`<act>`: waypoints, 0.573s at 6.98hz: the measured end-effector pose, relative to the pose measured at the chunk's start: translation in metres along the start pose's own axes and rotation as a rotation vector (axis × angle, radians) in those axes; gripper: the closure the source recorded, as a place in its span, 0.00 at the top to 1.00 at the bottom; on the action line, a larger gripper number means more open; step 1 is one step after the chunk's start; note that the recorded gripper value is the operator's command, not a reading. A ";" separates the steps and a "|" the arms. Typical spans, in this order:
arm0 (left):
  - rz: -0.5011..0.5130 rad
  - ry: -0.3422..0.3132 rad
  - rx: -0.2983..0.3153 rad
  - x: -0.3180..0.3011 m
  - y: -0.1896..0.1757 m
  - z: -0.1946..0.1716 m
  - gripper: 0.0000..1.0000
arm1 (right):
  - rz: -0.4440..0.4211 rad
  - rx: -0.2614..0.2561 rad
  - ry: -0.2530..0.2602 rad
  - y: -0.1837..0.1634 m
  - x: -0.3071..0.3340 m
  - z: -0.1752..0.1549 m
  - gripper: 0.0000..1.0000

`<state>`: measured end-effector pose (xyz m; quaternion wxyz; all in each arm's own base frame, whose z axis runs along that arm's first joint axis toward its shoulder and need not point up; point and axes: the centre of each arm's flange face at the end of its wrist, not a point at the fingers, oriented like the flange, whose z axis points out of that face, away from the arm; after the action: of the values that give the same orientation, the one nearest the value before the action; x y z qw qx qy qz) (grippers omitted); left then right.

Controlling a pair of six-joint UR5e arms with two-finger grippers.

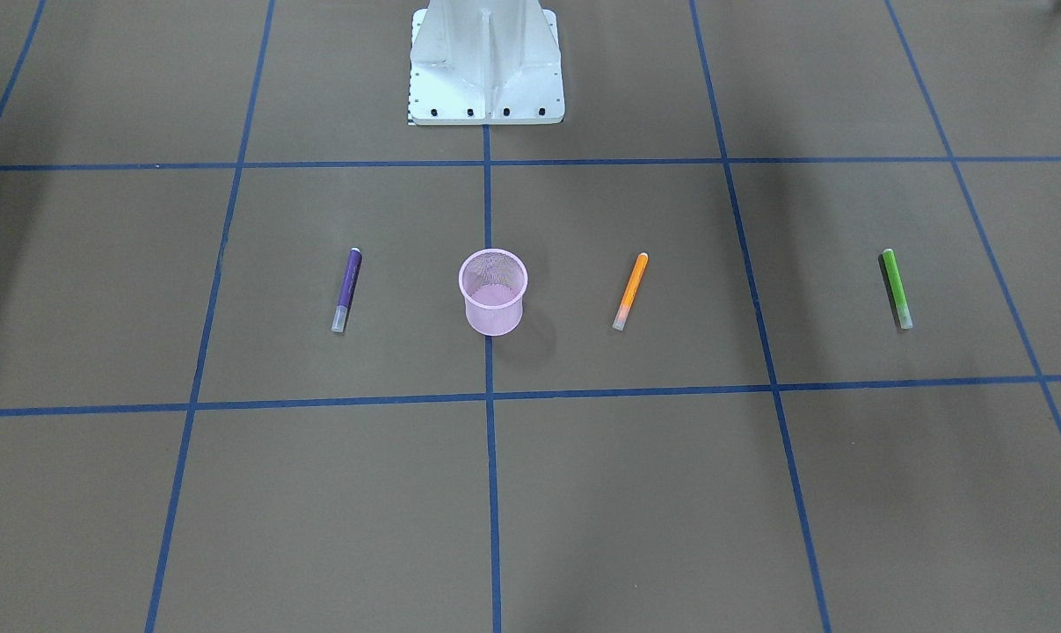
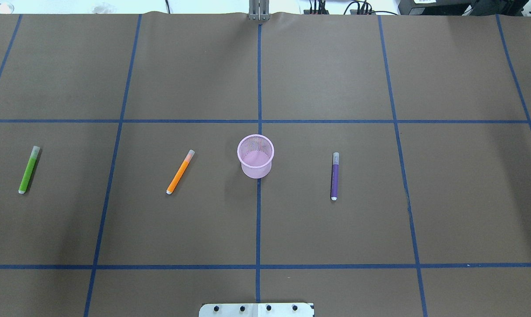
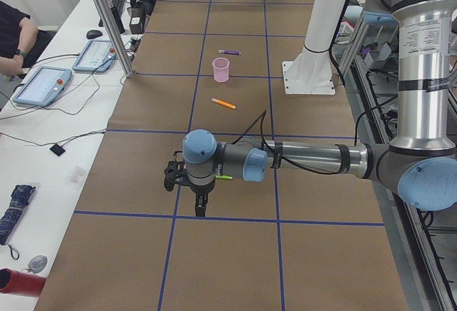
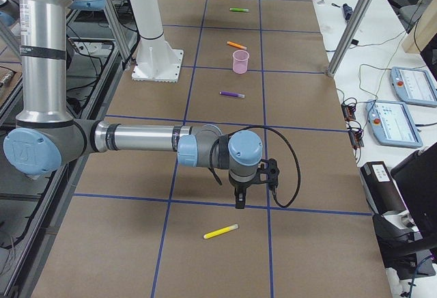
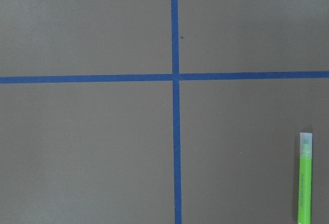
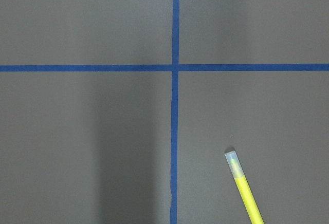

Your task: Collect pens into pen holder

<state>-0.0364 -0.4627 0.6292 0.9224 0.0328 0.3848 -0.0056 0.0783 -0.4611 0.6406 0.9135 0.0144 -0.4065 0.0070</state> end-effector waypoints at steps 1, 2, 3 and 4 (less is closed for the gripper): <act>-0.004 0.000 -0.003 -0.002 0.003 0.001 1.00 | -0.001 0.001 0.000 -0.001 0.000 0.000 1.00; -0.011 -0.001 -0.006 -0.004 0.005 0.002 1.00 | -0.002 0.002 0.000 -0.001 -0.001 -0.001 1.00; -0.016 0.001 -0.005 -0.003 0.005 0.001 1.00 | -0.004 0.004 0.000 -0.002 -0.002 -0.001 1.00; -0.015 0.004 -0.001 0.000 0.000 -0.001 1.00 | -0.002 0.006 0.000 -0.002 -0.003 -0.002 1.00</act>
<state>-0.0375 -0.4621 0.6284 0.9216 0.0293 0.3869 -0.0121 0.0782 -0.4631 0.6369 0.9136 0.0174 -0.4062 0.0070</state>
